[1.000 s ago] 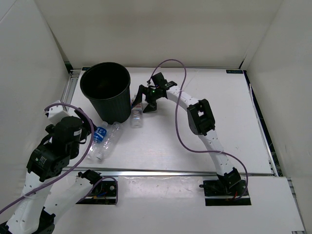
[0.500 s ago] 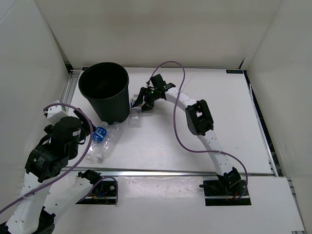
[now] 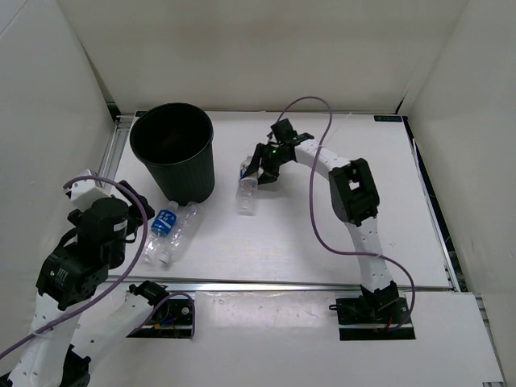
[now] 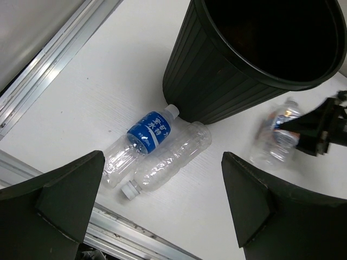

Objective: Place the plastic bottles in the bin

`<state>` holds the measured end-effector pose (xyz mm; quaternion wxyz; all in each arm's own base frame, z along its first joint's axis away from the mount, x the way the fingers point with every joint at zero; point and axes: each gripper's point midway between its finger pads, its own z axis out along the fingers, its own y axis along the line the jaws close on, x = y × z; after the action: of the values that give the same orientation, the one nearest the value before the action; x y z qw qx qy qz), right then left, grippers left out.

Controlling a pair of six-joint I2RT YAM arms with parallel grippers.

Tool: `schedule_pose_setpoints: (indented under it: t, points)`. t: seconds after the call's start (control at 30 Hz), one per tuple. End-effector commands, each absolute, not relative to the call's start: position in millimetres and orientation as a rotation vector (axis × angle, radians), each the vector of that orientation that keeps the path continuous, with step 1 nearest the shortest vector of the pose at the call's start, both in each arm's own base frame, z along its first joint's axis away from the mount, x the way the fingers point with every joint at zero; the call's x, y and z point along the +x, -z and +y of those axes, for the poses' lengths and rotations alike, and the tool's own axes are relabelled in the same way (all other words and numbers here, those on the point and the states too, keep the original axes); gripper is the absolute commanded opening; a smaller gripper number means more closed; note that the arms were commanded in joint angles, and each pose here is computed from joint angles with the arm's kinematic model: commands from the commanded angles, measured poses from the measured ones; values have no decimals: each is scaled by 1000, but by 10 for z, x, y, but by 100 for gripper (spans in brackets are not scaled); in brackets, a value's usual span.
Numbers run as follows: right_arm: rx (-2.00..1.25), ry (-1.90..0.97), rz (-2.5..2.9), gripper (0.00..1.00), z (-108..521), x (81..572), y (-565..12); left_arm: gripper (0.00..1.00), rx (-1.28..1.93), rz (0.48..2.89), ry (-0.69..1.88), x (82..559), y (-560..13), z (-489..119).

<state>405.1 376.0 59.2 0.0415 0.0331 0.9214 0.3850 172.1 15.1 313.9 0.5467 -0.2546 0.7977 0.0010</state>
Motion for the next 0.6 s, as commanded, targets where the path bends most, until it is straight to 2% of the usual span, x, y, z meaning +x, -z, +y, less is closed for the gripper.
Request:
schedule_pose_setpoints:
  t: [0.0, 0.4, 0.57]
  points:
    - [26, -1123, 2648, 1, 3534, 4195, -1336, 100, -609, 1849, -20, 1763, -3192, 190]
    - [-172, -1369, 1851, 3, 3788, 4508, -4239, 100, -544, 1897, 27, 1884, -3093, 7]
    - [-174, -1474, 1664, 4, 4122, 4441, -4637, 100, -506, 1897, 38, 1907, -3121, -30]
